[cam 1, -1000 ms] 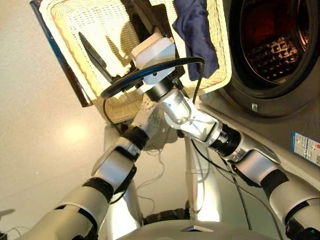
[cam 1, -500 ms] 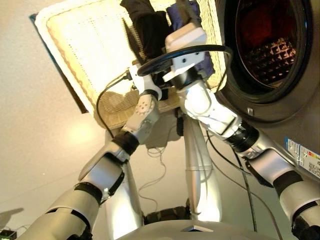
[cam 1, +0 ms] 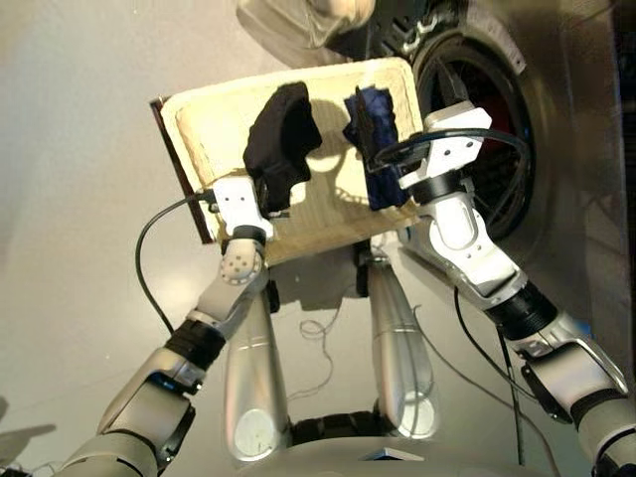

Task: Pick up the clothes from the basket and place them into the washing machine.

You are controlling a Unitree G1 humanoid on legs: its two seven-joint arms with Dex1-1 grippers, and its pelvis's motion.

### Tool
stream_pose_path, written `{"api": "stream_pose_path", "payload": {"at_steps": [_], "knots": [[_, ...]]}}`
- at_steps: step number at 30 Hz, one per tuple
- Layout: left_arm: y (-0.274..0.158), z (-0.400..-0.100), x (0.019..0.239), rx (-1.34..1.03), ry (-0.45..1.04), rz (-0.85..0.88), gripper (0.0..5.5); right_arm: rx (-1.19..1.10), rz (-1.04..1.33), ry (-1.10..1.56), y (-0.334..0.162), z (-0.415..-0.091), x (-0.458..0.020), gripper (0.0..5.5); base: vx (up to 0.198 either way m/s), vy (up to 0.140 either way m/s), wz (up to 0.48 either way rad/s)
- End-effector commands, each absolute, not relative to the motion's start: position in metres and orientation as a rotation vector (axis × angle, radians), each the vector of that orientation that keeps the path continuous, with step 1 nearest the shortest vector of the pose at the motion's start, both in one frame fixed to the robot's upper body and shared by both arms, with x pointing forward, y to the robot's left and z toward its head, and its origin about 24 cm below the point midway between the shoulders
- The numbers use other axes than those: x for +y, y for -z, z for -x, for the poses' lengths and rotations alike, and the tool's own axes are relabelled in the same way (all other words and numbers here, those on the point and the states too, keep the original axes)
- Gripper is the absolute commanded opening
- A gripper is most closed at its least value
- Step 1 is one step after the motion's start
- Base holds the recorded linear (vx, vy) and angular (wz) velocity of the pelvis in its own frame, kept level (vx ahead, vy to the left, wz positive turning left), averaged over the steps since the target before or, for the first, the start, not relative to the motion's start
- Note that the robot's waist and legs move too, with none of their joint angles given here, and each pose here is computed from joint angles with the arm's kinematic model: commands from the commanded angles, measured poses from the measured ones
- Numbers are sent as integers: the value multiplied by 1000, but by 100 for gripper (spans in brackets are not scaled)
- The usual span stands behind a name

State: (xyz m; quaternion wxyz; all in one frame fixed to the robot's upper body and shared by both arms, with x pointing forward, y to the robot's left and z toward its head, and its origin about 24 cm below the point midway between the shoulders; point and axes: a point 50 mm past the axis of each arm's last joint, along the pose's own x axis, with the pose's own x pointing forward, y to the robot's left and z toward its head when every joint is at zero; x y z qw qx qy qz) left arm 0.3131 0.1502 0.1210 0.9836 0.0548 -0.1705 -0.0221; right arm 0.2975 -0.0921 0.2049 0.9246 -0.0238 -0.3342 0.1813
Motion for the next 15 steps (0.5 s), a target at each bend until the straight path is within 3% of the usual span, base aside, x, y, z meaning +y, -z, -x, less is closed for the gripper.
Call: {"api": "stream_pose_path", "payload": {"at_steps": [1, 4, 8, 12, 13, 15], "knots": [[-171, -293, 132, -677, 154, -181, 0, -851, -67, -489, -239, -276, -95, 550, 0, 0, 0], [-180, -288, 130, -739, 181, -244, 0, -810, -144, -544, -238, -277, -92, 550, 24, 11, 6], [-197, -274, 122, -875, 260, -392, 0, -625, -414, -750, -232, -278, -75, 550, 55, 21, 8], [-205, -264, 121, -940, 314, -463, 0, -585, -362, -861, -238, -276, -68, 550, 13, 6, -2], [-208, -257, 120, -961, 356, -465, 0, -618, -237, -855, -243, -274, -73, 550, 0, 0, 0], [-212, -253, 116, -989, 377, -472, 0, -582, -280, -830, -240, -280, -75, 550, 0, 0, 0]]}}
